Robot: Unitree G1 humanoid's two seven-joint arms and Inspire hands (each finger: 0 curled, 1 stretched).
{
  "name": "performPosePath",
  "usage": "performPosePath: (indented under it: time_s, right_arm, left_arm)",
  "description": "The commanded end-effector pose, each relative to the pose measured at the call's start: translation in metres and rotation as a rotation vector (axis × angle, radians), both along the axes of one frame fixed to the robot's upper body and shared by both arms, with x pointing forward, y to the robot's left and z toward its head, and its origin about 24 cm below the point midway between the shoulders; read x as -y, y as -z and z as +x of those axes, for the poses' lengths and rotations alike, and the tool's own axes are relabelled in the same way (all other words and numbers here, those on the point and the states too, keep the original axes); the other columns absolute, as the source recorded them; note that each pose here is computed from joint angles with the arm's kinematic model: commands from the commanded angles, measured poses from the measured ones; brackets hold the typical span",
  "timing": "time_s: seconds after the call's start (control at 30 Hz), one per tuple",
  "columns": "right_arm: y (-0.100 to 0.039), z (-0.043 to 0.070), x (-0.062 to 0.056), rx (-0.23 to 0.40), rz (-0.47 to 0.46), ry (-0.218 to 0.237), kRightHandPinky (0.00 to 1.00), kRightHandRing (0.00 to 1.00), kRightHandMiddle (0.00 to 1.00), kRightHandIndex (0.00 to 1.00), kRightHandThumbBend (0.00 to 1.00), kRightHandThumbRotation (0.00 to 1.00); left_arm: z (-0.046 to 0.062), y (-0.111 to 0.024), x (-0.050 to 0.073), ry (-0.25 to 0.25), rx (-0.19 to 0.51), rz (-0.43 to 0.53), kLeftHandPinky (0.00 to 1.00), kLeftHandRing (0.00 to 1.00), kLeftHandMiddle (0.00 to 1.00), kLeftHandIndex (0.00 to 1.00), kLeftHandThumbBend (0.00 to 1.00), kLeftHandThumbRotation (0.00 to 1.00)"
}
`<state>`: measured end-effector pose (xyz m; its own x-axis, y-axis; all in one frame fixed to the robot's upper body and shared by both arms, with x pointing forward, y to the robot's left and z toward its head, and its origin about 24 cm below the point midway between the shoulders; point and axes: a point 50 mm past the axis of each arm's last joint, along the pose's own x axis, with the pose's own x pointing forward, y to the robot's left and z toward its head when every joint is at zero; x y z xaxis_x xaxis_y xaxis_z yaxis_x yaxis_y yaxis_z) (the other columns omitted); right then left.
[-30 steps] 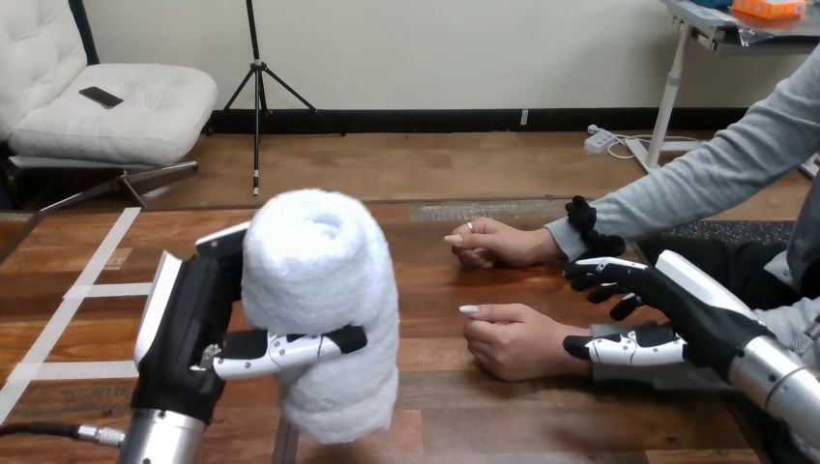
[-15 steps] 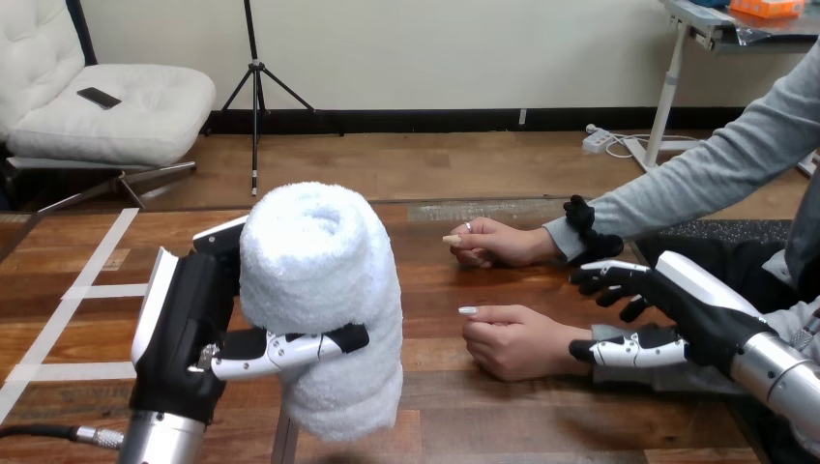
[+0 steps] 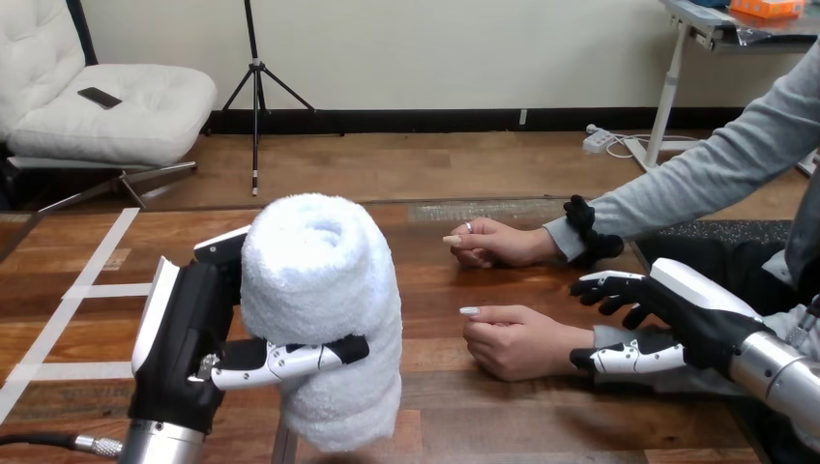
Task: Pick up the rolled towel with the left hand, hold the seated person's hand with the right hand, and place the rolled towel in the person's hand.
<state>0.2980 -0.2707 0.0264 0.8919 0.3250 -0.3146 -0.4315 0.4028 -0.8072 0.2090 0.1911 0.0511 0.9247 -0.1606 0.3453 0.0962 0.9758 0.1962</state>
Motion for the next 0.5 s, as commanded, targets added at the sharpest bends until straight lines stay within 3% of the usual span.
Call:
performPosePath:
  time_s: [0.0, 0.47]
  right_arm:
    - [-0.0332, 0.025, -0.0059, 0.101, -0.035, -0.036, 0.72, 0.81, 0.84, 0.84, 0.76, 0.43]
    - [-0.0357, 0.0312, -0.0091, 0.068, -0.062, -0.049, 0.76, 0.84, 0.85, 0.84, 0.88, 0.37]
  left_arm:
    - [0.0069, -0.0194, 0.0037, 0.018, 0.112, 0.012, 0.28, 0.32, 0.37, 0.37, 0.59, 0.0]
    - [0.0069, -0.0183, 0.003, 0.022, 0.105, -0.002, 0.27, 0.31, 0.37, 0.37, 0.58, 0.0]
